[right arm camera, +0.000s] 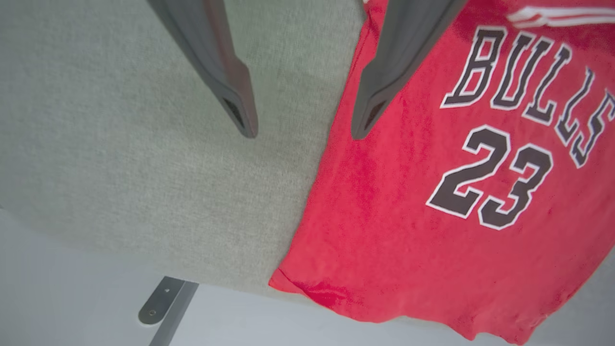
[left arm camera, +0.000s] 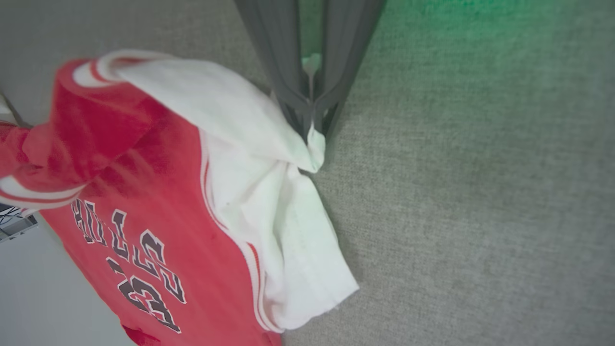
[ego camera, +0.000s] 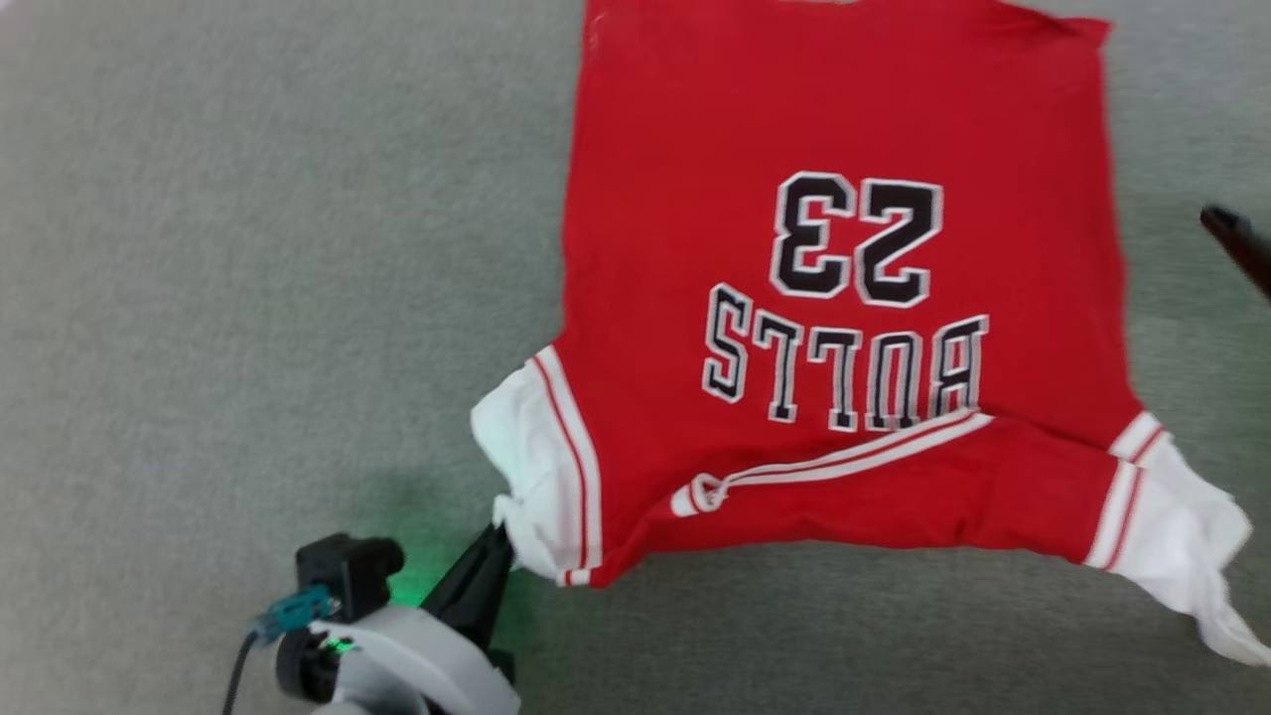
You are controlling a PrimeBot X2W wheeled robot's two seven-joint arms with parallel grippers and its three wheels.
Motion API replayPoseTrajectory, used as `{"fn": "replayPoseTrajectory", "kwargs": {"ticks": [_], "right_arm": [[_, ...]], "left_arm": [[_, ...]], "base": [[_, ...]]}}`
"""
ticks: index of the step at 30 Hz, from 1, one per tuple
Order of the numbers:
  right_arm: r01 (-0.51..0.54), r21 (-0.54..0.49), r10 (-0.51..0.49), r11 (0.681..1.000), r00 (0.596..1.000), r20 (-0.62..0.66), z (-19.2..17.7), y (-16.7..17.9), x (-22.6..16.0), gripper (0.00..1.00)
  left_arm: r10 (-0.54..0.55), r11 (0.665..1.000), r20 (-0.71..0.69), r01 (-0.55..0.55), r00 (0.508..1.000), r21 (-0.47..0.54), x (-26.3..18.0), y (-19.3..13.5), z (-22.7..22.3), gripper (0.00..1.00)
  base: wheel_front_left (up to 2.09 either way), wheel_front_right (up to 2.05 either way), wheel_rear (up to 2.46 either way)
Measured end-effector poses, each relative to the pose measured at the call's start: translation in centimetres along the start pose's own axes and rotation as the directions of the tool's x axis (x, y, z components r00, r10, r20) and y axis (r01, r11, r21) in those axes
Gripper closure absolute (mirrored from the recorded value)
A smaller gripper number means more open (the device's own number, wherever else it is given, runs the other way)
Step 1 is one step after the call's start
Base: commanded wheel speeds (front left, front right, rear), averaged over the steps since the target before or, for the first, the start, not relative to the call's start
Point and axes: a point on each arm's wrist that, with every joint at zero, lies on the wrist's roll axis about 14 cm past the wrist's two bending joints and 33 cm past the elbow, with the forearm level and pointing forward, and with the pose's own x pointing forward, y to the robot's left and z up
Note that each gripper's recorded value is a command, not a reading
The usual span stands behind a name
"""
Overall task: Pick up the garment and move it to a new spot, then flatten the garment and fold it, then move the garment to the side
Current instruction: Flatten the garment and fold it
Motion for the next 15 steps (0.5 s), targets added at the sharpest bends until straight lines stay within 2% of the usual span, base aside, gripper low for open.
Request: {"fn": "replayPoseTrajectory", "kwargs": {"ticks": [4,9,15], "right_arm": [[0.026,-0.02,-0.028,0.999,0.992,-0.121,0.8,-0.6,4.2,0.0],[0.089,-0.028,-0.092,0.996,0.987,-0.129,4.4,-1.8,8.6,0.0],[0.139,0.007,-0.135,0.99,0.971,-0.198,4.4,-2.6,13.6,0.0]], "left_arm": [[-0.002,1.0,0.004,0.002,1.0,-0.004,0.6,0.0,0.1,1.0],[-0.016,1.0,0.004,0.016,1.0,-0.018,1.5,-0.1,-0.1,1.0],[-0.009,1.0,0.004,0.009,1.0,-0.027,1.9,0.4,-0.3,1.0]], "base": [[0.0,0.0,0.0],[0.0,0.0,0.0],[0.0,0.0,0.0]]}}
